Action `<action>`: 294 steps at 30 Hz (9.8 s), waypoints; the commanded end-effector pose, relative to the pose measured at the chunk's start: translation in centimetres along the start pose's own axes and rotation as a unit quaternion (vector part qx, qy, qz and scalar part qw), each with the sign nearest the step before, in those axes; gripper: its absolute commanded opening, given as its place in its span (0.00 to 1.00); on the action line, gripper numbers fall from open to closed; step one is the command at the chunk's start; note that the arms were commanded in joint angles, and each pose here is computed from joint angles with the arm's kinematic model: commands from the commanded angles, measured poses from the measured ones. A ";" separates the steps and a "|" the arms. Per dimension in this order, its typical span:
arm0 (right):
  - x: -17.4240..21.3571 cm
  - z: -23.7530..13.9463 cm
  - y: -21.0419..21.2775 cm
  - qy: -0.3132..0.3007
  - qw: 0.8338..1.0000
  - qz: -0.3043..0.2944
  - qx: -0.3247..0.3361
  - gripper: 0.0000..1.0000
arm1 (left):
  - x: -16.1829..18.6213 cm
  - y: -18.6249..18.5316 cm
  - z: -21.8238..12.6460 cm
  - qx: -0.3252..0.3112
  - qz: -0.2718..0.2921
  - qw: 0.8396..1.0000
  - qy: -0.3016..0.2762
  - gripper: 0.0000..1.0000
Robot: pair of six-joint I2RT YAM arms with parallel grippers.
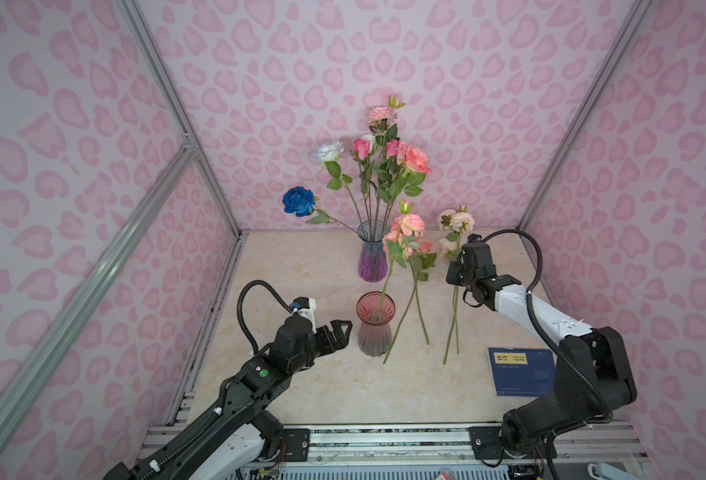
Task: Arrange the flowers into the vase
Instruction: 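Raise the cream roses high and carry them over the red-grey vase, then lower the cream rose stems into the red-grey vase and open the right gripper, then move the right gripper down to a loose pink rose stem, then close the right gripper on the pink rose stem and lift it, then raise the pink rose and carry it over the red-grey vase, then lower the pink rose stem into the red-grey vase with the right gripper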
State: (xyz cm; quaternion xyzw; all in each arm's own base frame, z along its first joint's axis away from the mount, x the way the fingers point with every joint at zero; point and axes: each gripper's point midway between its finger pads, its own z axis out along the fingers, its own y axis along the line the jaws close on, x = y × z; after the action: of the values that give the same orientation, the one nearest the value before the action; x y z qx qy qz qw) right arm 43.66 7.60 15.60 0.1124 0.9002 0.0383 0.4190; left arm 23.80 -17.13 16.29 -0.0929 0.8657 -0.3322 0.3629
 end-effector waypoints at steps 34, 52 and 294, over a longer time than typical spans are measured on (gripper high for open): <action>-8.9 -34.5 10.0 -0.395 0.844 0.002 -0.362 0.00 | -7.5 -5.4 -9.5 0.107 0.021 0.977 -0.184 0.97; -9.1 -37.7 25.5 -0.417 0.768 -0.055 -0.483 0.00 | -6.0 -0.3 -9.6 0.034 -0.056 0.979 -0.193 0.97; -0.5 -26.4 19.9 -0.279 0.893 -0.047 -0.349 0.14 | -1.7 0.7 -4.4 0.002 -0.030 0.996 -0.085 1.00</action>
State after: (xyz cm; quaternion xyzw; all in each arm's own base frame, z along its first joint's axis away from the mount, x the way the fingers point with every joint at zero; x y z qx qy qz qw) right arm 27.46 28.67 36.15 -0.0983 0.6797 0.2985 0.6627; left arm 21.71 -13.19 17.92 -0.1493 0.8393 -0.3181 0.4149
